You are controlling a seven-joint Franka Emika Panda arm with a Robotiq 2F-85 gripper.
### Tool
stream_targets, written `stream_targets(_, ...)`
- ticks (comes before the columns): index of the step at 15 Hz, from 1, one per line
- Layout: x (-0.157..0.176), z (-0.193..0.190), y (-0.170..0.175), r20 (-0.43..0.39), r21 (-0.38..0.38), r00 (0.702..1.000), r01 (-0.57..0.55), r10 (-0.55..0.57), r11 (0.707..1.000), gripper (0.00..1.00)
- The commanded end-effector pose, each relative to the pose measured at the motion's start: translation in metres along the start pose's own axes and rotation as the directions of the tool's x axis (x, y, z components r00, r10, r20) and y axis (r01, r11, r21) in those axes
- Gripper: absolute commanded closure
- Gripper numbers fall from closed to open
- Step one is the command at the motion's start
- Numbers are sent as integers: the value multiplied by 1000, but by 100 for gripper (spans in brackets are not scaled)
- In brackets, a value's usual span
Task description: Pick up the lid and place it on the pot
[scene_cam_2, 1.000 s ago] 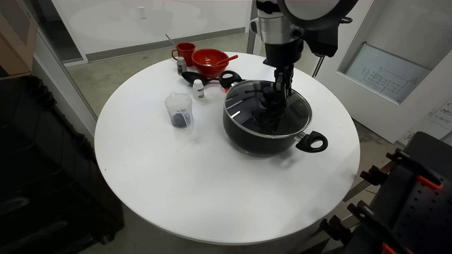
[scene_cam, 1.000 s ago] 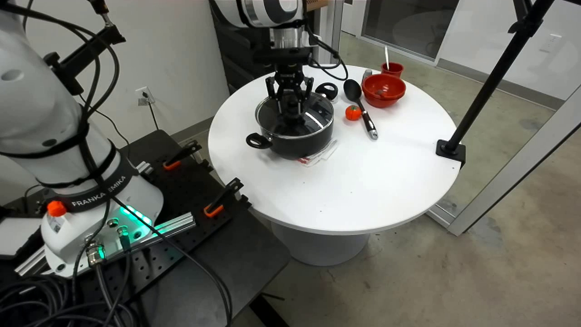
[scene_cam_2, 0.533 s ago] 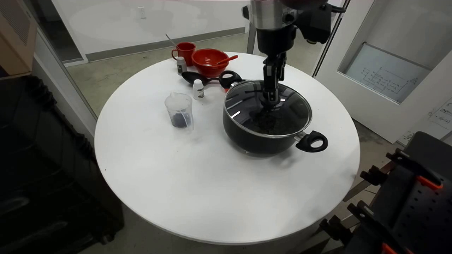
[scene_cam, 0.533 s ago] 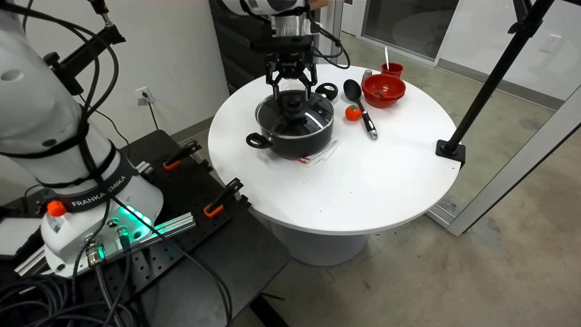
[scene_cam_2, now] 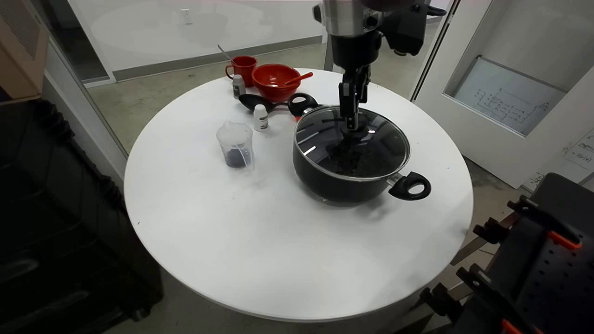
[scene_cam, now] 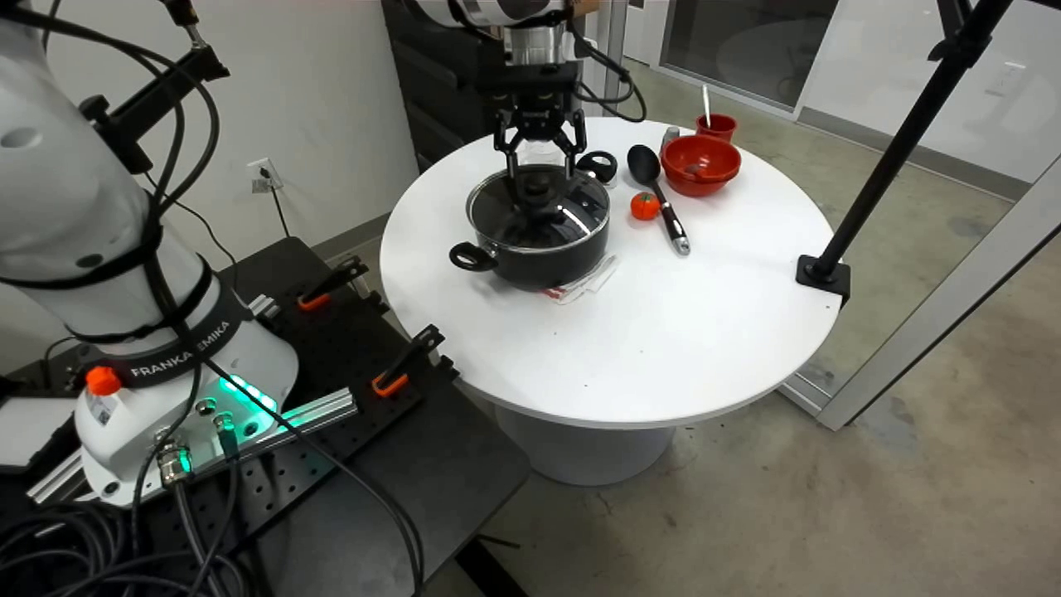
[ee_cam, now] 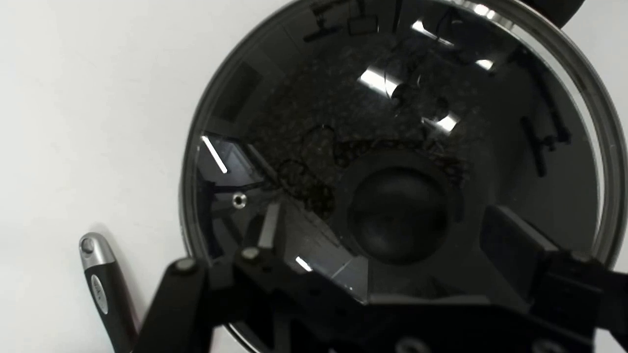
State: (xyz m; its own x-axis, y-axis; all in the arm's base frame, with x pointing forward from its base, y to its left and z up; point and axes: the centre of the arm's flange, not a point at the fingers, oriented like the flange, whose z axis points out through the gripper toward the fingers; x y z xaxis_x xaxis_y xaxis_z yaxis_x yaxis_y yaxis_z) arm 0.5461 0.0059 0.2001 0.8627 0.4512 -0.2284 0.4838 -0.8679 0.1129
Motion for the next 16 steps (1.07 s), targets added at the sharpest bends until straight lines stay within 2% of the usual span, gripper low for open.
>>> stream_targets(1,14,8,6,10,16,1000,-8,8,1000,0)
stream_targets(2,16,9,6,12,16,1000,-8,8,1000,0)
stream_targets(4,18,13,6,16,19,1000,-8,7,1000,26)
stream_targets(5,19,14,7,16,19,1000,-7,7,1000,32)
stream_targets(10,22,10,6,15,33,1000,-15,14,999,70)
stream_targets(11,21,10,7,16,36,1000,-18,17,999,74)
stream_targets(16,18,4,8,-3,34,1000,-30,30,999,74)
